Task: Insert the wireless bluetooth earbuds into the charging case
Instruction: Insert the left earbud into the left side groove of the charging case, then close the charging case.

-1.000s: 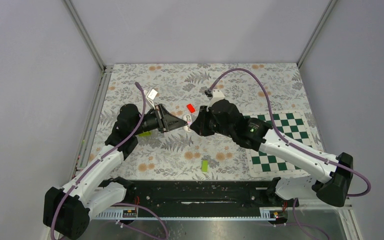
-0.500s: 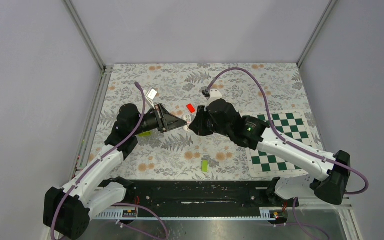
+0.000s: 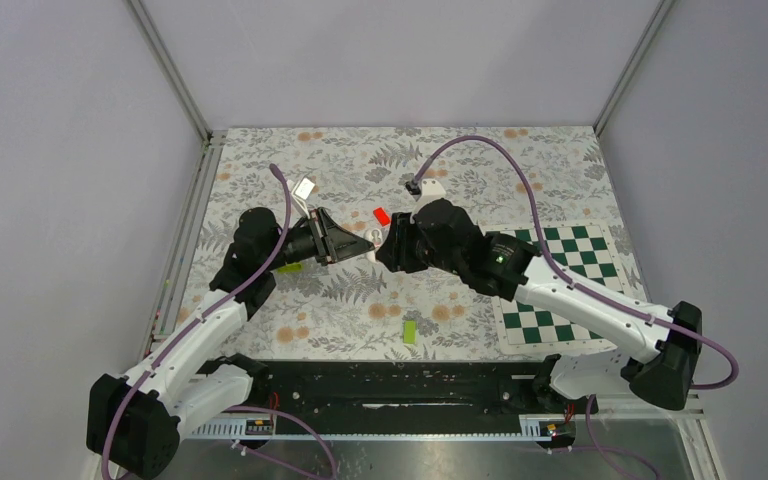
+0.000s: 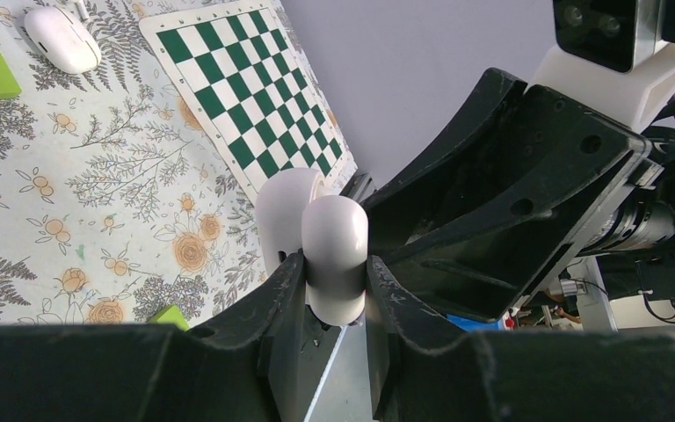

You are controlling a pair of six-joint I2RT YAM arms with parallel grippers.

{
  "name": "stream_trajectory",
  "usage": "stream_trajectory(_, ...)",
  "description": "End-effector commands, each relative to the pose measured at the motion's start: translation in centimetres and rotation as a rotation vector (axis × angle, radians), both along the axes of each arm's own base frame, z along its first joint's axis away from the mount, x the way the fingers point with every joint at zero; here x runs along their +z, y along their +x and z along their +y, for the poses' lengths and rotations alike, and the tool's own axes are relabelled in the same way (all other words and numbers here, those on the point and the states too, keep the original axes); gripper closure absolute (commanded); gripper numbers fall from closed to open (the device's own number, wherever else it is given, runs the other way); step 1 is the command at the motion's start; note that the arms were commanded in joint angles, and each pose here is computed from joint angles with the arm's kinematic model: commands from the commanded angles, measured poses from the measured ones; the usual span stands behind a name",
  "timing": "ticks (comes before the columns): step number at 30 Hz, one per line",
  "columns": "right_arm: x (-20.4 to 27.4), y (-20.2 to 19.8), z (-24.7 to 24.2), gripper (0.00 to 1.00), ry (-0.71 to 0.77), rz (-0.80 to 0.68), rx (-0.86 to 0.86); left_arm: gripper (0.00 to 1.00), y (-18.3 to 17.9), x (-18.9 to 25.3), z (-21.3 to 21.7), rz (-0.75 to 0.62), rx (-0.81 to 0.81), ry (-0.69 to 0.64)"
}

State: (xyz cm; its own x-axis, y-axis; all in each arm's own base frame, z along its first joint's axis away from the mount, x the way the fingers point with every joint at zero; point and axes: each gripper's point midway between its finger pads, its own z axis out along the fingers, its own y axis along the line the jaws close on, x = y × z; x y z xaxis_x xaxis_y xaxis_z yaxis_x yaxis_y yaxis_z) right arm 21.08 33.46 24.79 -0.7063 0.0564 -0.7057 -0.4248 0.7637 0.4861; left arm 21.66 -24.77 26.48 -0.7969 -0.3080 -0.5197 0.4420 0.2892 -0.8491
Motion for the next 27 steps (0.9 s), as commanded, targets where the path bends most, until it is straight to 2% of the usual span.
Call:
stream_trajectory(1,3.9,0.2,-0.7,0.55,0.062,-0.079,-0.026,1.0,0.0,1.7,-0.1,-0.074,-0.011,-0.03)
stream_trajectory(6,6.8,0.3,-3.9,0.43,0.068,-0.182,-0.089,1.0,-0.1,1.2,-0.1,-0.067,-0.015,-0.014)
stream_trajectory(10,6.9,1.6,-8.1,0.3,0.031,-0.275,-0.248,1.0,-0.2,0.9,-0.6,-0.04,-0.057,-0.015)
stream_trajectory(12,5.6,2.2,-9.6,0.26,-0.008,-0.266,-0.297,1.0,-0.3,1.2,-0.8,-0.044,-0.076,-0.033)
stream_trajectory(14,3.2,2.8,-10.5,0.25,-0.011,-0.179,-0.31,1.0,-0.6,1.9,-0.9,-0.061,-0.095,-0.049)
stream_trajectory(16,0.5,3.5,-11.0,0.3,0.049,-0.066,-0.308,1.0,-1.2,2.7,-1.0,-0.096,-0.132,-0.07)
stream_trajectory(20,-1.5,3.9,-8.8,0.54,0.276,0.102,-0.199,1.0,-3.0,4.4,-1.4,-0.163,-0.229,-0.116)
stream_trajectory(22,-1.8,3.7,-6.9,0.58,0.34,0.153,-0.127,1.0,-3.7,4.5,-1.7,-0.171,-0.271,-0.12)
stream_trajectory(25,-1.4,4.0,-4.1,0.58,0.5,0.207,-0.051,1.0,-4.3,4.4,-2.3,-0.137,-0.331,-0.123)
stream_trajectory(27,-1.8,4.2,-3.2,0.58,0.548,0.236,-0.033,1.0,-4.6,4.9,-2.6,-0.138,-0.354,-0.15)
